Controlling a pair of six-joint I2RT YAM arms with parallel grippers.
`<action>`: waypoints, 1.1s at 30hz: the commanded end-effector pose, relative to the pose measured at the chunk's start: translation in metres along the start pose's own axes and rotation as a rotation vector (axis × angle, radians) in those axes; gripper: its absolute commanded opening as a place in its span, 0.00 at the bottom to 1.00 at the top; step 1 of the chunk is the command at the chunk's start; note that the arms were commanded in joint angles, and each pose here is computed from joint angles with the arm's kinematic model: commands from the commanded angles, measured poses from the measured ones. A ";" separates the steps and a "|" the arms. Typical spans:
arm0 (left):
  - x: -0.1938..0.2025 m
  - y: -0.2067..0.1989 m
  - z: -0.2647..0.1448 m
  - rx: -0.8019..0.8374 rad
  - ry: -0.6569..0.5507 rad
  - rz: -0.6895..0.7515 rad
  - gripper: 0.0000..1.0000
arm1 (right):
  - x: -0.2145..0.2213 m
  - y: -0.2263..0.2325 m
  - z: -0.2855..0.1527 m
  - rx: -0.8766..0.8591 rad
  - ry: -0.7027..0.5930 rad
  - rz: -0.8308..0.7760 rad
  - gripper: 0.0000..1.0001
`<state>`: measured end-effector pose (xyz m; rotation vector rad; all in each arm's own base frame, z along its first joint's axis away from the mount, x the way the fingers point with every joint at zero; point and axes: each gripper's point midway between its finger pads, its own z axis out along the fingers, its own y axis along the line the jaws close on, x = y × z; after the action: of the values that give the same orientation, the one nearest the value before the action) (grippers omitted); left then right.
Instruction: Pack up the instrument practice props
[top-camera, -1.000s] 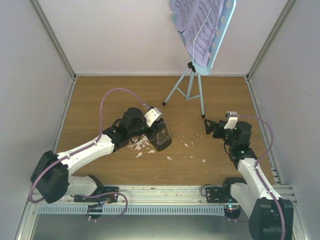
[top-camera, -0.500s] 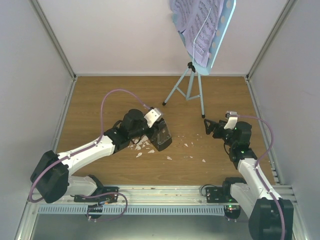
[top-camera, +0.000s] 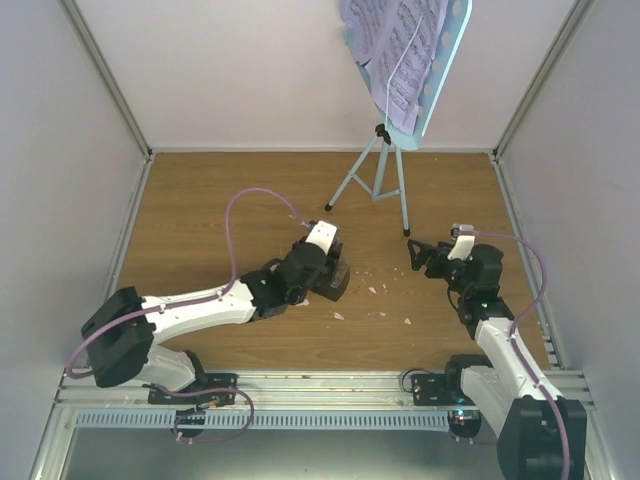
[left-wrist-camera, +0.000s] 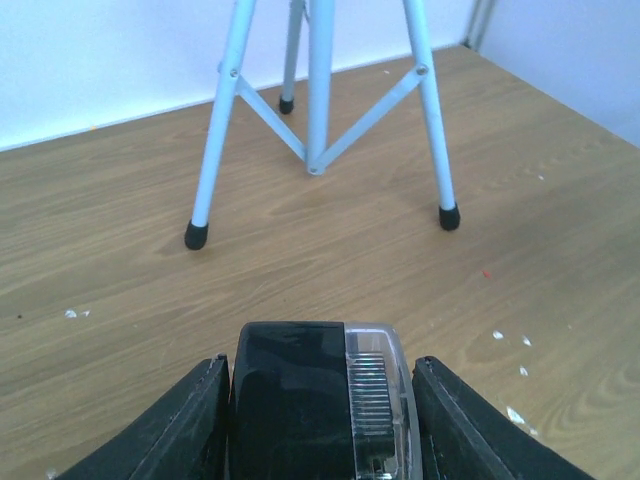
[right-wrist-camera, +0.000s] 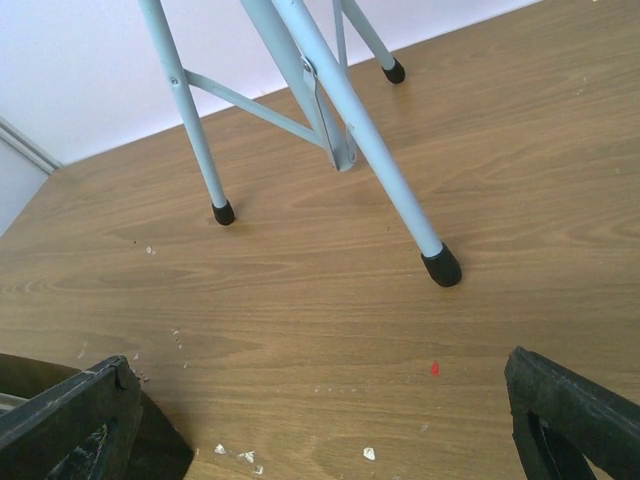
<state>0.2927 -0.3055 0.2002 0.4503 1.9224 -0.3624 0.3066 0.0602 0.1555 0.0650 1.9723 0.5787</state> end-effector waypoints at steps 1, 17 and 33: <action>0.005 0.002 0.008 -0.142 0.012 -0.094 0.35 | 0.000 -0.004 -0.003 0.016 -0.011 -0.004 1.00; -0.029 -0.033 -0.025 0.188 0.015 -0.135 0.99 | 0.025 0.059 0.001 -0.135 -0.002 -0.132 0.99; -0.089 0.040 -0.043 0.394 0.069 -0.124 0.99 | 0.121 0.140 0.026 -0.277 0.214 -0.304 0.98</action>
<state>0.3153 -0.2687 0.2757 0.5327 2.0223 -0.8316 0.2383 0.2098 0.0945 -0.4002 2.0910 0.7043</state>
